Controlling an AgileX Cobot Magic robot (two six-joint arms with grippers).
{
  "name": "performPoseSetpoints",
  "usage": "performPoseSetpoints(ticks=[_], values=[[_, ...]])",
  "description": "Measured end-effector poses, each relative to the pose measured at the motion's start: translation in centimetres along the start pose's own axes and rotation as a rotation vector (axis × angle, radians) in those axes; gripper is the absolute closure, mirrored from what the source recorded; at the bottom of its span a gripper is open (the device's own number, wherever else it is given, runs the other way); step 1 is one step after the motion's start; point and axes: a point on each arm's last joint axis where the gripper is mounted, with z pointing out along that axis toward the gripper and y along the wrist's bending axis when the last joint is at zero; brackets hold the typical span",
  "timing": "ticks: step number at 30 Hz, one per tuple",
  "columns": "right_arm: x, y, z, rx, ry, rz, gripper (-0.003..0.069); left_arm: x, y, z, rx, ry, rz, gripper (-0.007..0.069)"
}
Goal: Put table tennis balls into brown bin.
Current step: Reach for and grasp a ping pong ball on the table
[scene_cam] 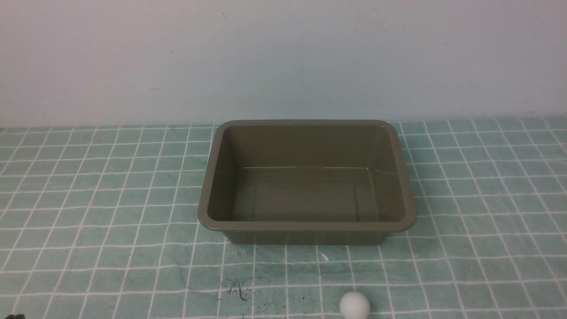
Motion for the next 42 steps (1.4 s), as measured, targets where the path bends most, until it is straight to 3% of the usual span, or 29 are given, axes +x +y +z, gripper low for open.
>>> performPoseSetpoints(ticks=[6, 8, 9, 11, 13, 15, 18, 21, 24, 32, 37, 42], values=[[-0.7, 0.5, 0.0, -0.021, -0.054, 0.05, 0.0672, 0.0, 0.0, 0.0, 0.0, 0.0, 0.0, 0.0629], [-1.4, 3.3, -0.2, -0.055, 0.06, -0.068, 0.0672, 0.0, 0.0, 0.0, 0.0, 0.0, 0.0, 0.0629], [-1.3, 3.2, -0.1, -0.046, 0.079, -0.083, 0.0672, 0.0, 0.0, 0.0, 0.0, 0.0, 0.0, 0.0629], [-2.5, 7.0, 0.7, -0.009, 0.311, -0.302, 0.0672, 0.0, 0.0, 0.0, 0.0, 0.0, 0.0, 0.0629], [-3.0, 8.4, 2.0, 0.05, 0.466, -0.412, 0.0672, 0.0, 0.0, 0.0, 0.0, 0.0, 0.0, 0.0629], [-2.9, 8.9, 2.9, 0.104, 0.604, -0.471, 0.0671, 0.0, 0.0, 0.0, 0.0, 0.001, 0.0, 0.0629], [-2.6, 9.5, 7.0, 0.218, 0.959, -0.573, 0.0671, 0.0, 0.0, 0.0, 0.0, 0.001, 0.0, 0.0629], [-2.0, 9.0, 10.1, 0.256, 1.107, -0.597, 0.0669, 0.0, 0.0, 0.0, 0.0, 0.001, 0.0, 0.0629], [-1.3, 8.7, 11.6, 0.255, 1.158, -0.619, 0.0669, 0.0, 0.0, 0.0, 0.0, 0.001, 0.0, 0.0629], [5.8, 9.7, 13.6, 0.127, 1.345, -0.723, 0.065, 0.0, 0.0, 0.0, 0.0, 0.001, 0.0, 0.0629], [11.9, 9.6, 14.0, 0.135, 1.395, -0.825, 0.0503, 0.0, 0.0, 0.0, 0.0, 0.001, 0.0, 0.0629], [17.2, 8.6, 14.1, 0.115, 1.415, -0.881, 0.0261, 0.0, 0.0, 0.0, 0.0, 0.001, 0.0, 0.0629]])
